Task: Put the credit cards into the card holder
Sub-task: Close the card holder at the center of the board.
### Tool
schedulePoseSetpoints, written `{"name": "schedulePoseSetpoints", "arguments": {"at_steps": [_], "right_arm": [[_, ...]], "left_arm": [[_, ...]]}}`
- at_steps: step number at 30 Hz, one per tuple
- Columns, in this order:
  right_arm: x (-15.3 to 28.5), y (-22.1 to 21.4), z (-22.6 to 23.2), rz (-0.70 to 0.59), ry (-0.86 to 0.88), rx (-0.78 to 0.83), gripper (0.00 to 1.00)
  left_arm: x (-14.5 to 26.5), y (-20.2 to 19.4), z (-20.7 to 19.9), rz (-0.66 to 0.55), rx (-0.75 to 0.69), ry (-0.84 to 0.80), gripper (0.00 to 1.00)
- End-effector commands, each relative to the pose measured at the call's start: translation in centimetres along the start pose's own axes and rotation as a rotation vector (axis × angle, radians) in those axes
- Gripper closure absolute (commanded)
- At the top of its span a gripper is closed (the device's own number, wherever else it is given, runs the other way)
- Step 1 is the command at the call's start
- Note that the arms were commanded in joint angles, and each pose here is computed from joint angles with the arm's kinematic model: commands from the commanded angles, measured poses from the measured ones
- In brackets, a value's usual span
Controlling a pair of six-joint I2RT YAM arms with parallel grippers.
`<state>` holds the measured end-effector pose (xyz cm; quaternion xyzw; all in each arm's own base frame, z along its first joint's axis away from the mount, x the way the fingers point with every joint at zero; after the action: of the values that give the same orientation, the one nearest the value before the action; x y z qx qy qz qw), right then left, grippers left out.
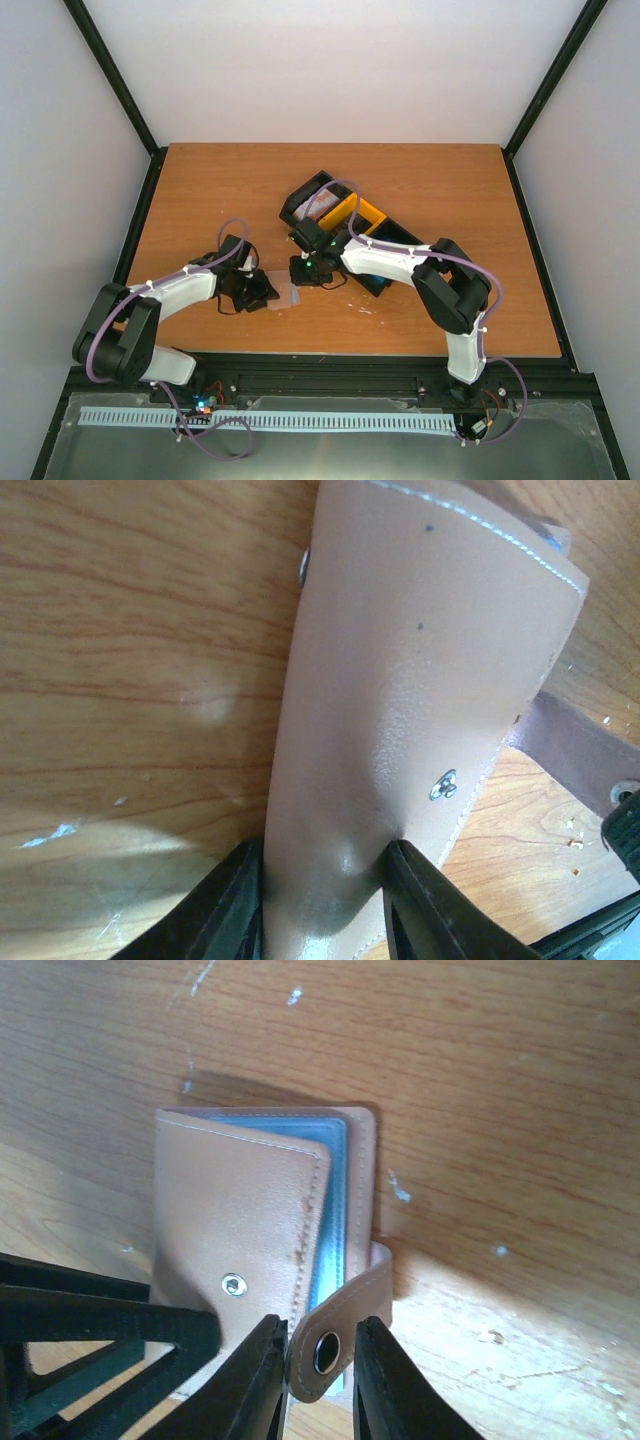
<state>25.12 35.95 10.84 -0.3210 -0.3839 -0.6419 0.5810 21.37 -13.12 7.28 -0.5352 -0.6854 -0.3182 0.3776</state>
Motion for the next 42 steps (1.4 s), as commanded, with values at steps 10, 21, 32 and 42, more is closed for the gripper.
{"name": "schedulePoseSetpoints", "arguments": {"at_steps": [10,21,32,42], "right_arm": [[2.3,0.1,1.0,-0.047,-0.013,0.013,0.86],[2.5,0.1,0.9,-0.058,-0.017,0.02,0.87],[1.6,0.4,0.9,-0.051,-0.033,0.038,0.85],[1.0,0.4,0.8,-0.029,-0.044,0.055,0.74]], "left_arm": [[-1.0,-0.8,2.8,0.018,0.023,0.156,0.65],[-1.1,-1.0,3.0,0.023,0.033,0.158,0.65],[-1.2,-1.1,3.0,0.028,0.034,0.152,0.65],[-1.3,-1.2,3.0,0.03,0.04,0.147,0.65]]}}
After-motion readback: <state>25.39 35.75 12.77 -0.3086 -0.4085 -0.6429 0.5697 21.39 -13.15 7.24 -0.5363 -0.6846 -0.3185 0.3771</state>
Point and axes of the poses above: each gripper's point midway between its finger pads, its own x axis back along the fingers, its own z axis along the line the jaws close on, y = z × x, the point moved 6 cm from there along x, back along the fingers, and after that the axes turned 12 degrees about -x, right-handed, at the moved point
